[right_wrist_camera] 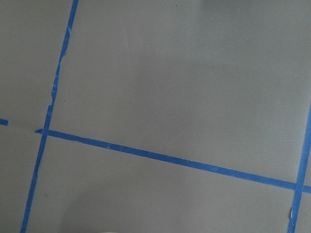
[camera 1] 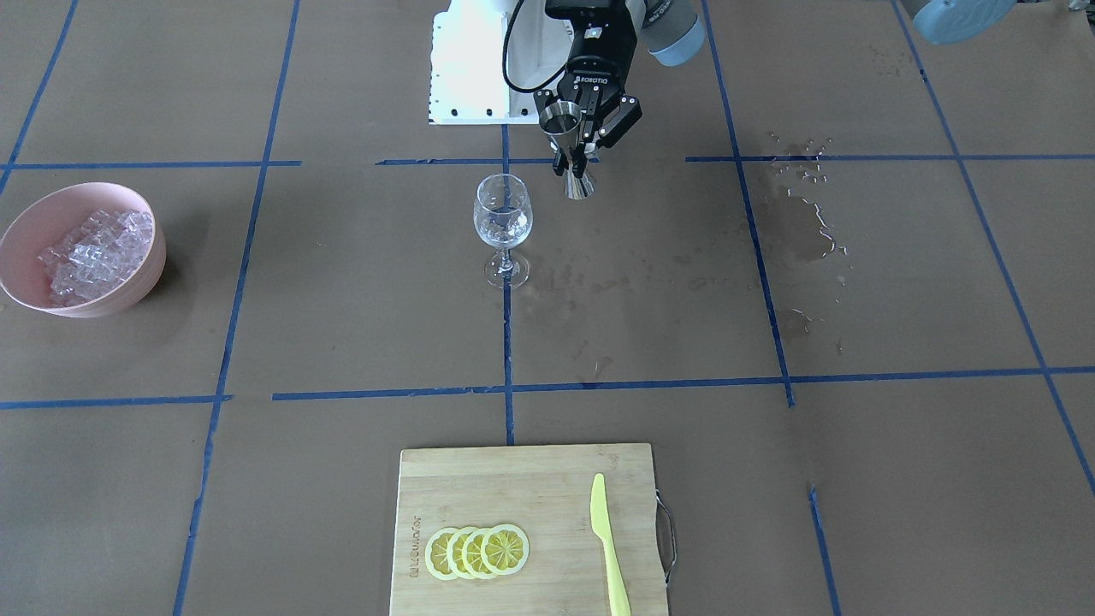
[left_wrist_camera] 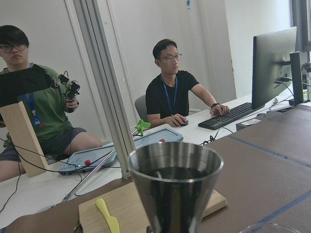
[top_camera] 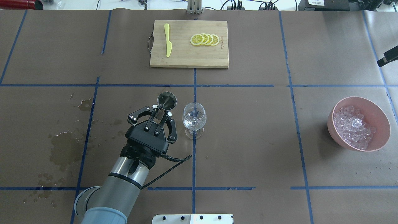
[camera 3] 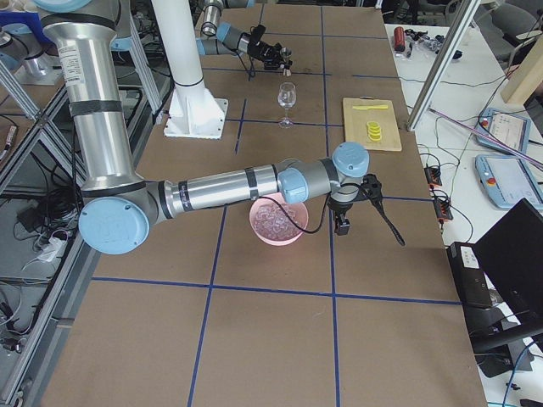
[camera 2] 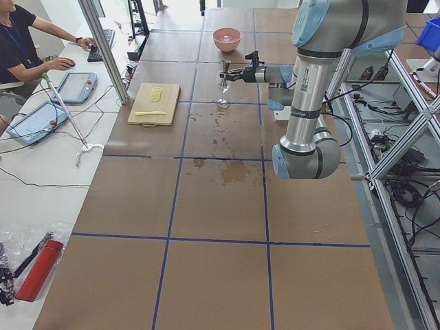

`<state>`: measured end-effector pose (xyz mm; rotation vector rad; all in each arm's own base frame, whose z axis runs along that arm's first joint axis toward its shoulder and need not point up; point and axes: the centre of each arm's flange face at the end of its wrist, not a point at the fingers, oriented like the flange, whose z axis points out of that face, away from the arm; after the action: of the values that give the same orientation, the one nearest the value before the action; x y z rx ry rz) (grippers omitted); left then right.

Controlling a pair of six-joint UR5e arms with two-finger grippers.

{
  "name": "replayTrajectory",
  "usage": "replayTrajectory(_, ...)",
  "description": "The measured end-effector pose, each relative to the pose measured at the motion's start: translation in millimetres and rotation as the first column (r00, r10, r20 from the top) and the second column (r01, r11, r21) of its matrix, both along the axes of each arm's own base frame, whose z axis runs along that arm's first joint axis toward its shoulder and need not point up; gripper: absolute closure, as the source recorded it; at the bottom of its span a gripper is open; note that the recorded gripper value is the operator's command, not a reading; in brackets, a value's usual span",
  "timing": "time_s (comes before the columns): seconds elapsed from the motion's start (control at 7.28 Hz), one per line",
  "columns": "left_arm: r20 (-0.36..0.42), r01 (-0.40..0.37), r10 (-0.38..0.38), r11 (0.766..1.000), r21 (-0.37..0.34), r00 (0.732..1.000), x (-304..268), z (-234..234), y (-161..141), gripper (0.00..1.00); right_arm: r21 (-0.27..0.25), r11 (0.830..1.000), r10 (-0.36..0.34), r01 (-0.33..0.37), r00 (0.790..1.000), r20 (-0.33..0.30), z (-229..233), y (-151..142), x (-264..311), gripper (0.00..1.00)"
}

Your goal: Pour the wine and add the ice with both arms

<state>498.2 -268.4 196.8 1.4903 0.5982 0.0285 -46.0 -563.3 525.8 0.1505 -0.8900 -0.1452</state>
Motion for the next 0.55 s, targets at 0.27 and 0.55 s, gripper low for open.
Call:
replayTrajectory(0.27, 0.142, -0.008, 0.006, 1.000, 0.017, 0.990, 8, -1, -7, 1.00, 0.009, 1.000, 0.000, 0.000, 1.000, 0.002, -4, 1, 0, 0.00)
replayTrajectory(0.55, 0.247, -0.017, 0.008, 0.999, 0.034, 0.969, 12, -5, -14, 1.00, 0.014, 1.000, 0.000, 0.000, 1.000, 0.003, -7, 2, 0, 0.00)
